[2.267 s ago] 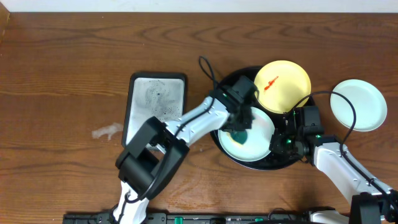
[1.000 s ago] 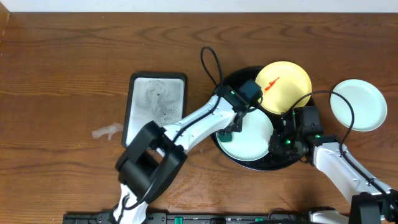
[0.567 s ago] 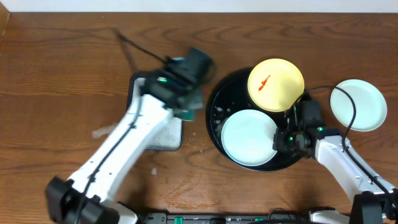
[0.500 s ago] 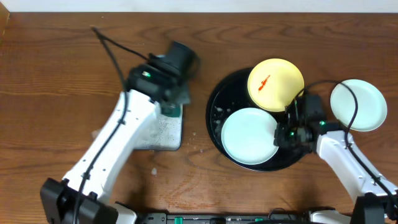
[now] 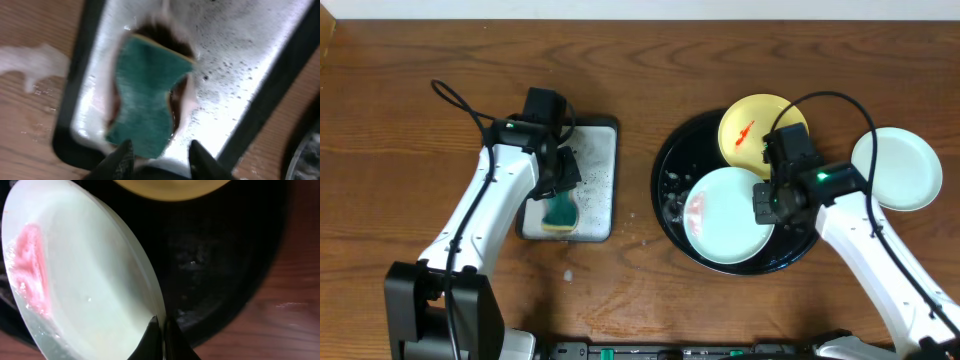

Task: Clean dirty plates on tray and stack at the side
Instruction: 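Return the sponge to the basin with left gripper, then lift the green plate with right gripper and tilt it upright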

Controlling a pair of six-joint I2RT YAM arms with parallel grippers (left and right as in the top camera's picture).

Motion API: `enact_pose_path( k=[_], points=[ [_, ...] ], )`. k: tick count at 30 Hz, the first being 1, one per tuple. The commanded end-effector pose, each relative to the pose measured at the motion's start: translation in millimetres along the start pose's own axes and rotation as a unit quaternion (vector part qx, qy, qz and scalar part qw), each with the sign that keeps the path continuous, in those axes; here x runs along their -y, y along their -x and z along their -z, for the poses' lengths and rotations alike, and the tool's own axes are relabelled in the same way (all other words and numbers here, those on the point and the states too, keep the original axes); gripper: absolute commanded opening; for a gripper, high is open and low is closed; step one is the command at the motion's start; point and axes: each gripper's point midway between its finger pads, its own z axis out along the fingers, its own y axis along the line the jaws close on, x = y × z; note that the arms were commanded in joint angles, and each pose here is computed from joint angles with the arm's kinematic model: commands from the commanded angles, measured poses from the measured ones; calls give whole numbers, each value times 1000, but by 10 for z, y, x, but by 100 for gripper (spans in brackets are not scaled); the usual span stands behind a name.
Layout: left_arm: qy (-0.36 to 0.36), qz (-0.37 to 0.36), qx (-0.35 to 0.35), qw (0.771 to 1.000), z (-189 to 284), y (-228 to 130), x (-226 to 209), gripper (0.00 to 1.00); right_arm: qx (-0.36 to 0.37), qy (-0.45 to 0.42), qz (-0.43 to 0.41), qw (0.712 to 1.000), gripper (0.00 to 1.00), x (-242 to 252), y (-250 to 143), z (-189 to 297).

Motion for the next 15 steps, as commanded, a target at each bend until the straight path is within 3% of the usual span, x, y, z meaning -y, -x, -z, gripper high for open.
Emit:
enact_pose_path(
  k=[1, 6, 9, 15],
  points=[
    [-60, -20, 3, 998, 182, 3, 175, 46, 83, -67, 7, 994, 1, 117, 223, 361],
    [-76, -21, 35, 996, 419, 12, 178, 55, 164, -133, 47, 976, 1, 136, 323, 721],
    [-87, -22, 56, 994, 599, -13, 163, 59, 186, -159, 103, 964, 1, 73, 342, 837],
    [-101, -23, 86, 991, 852, -67, 130, 68, 228, -214, 138, 940, 1, 15, 387, 1015]
  ],
)
